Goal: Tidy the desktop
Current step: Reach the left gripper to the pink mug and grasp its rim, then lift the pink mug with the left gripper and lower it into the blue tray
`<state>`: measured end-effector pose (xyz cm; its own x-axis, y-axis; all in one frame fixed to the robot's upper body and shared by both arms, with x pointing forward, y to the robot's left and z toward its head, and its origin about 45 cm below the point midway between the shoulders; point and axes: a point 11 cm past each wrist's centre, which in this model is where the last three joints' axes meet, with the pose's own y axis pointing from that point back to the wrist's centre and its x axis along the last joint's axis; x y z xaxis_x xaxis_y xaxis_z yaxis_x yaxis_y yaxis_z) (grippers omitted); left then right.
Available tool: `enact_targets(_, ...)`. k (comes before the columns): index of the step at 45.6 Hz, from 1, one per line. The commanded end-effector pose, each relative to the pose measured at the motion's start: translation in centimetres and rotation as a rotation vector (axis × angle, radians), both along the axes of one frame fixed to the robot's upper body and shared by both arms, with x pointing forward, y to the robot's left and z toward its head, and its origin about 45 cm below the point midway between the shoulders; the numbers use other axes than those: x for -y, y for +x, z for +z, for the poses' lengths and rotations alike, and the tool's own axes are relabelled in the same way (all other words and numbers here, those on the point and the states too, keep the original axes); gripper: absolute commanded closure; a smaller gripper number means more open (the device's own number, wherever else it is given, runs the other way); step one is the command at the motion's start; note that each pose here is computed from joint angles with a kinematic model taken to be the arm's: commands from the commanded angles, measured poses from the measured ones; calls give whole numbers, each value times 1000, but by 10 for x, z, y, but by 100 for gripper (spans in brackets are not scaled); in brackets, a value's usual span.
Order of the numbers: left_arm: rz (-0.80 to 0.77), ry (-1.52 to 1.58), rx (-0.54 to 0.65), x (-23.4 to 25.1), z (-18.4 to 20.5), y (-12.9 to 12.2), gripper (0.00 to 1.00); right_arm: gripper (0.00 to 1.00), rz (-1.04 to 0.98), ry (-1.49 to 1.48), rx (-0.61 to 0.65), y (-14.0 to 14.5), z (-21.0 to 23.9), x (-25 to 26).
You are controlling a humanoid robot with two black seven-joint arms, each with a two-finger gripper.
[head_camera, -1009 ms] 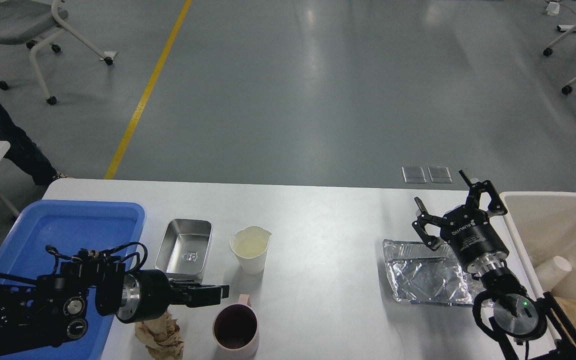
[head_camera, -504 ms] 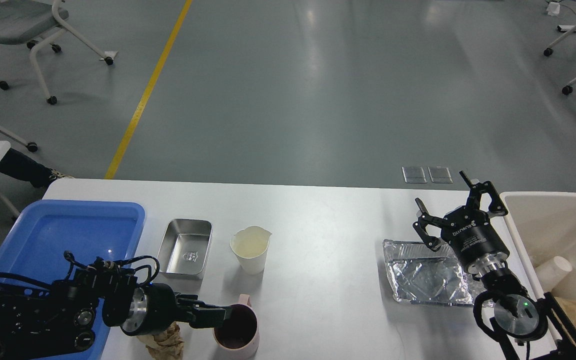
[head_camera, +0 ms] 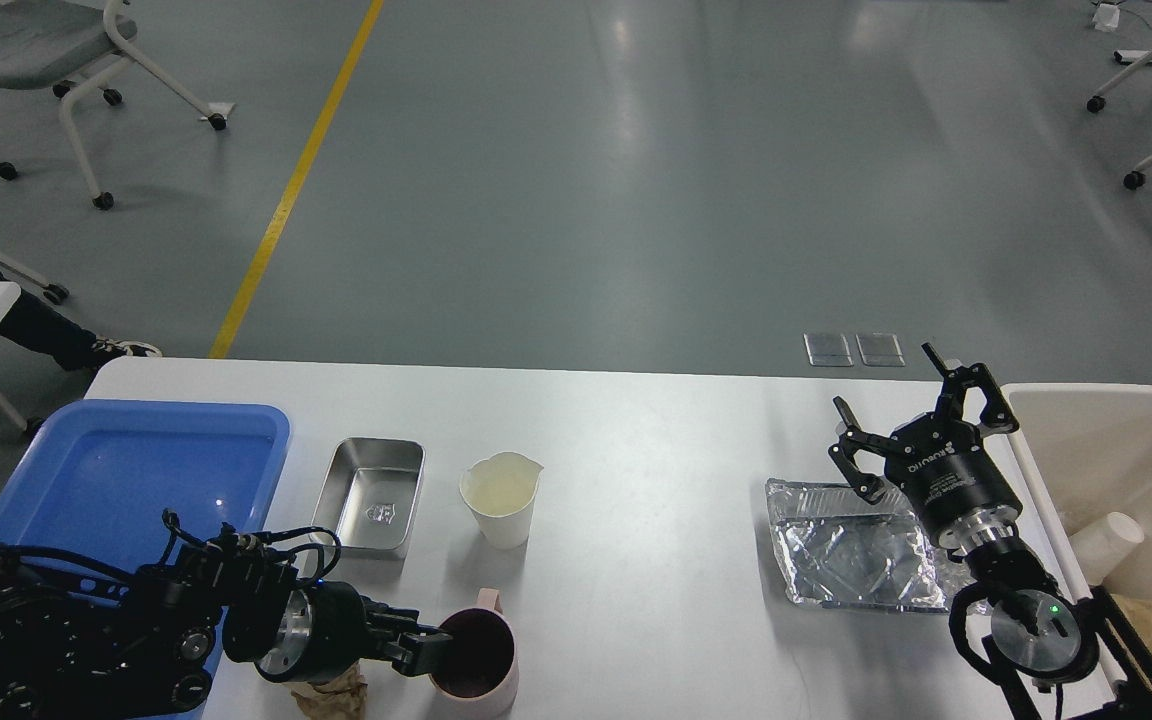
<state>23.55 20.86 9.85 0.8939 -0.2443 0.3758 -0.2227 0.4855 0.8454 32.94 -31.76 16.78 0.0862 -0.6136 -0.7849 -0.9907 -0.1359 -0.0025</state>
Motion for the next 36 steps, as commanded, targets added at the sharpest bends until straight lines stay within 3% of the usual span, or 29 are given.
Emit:
enact_targets(1,-3,2,-3,3,-3,1,62,0,0,0,1,0,0,0)
enact_targets(9,-12,4,-19,3,-7,-2,76,0,-1,0,0,0,0,0)
enact_targets(17,-23,-3,-26,7,-7,-4,99,0,-1,0,0,0,0,0)
enact_targets(27,-29,-33,-18,11,-4,1,100,0,-1,0,0,0,0,0)
enact_targets(36,-31,-79,34,19,23,26,100,0,-1,1,-2,1,0,-1)
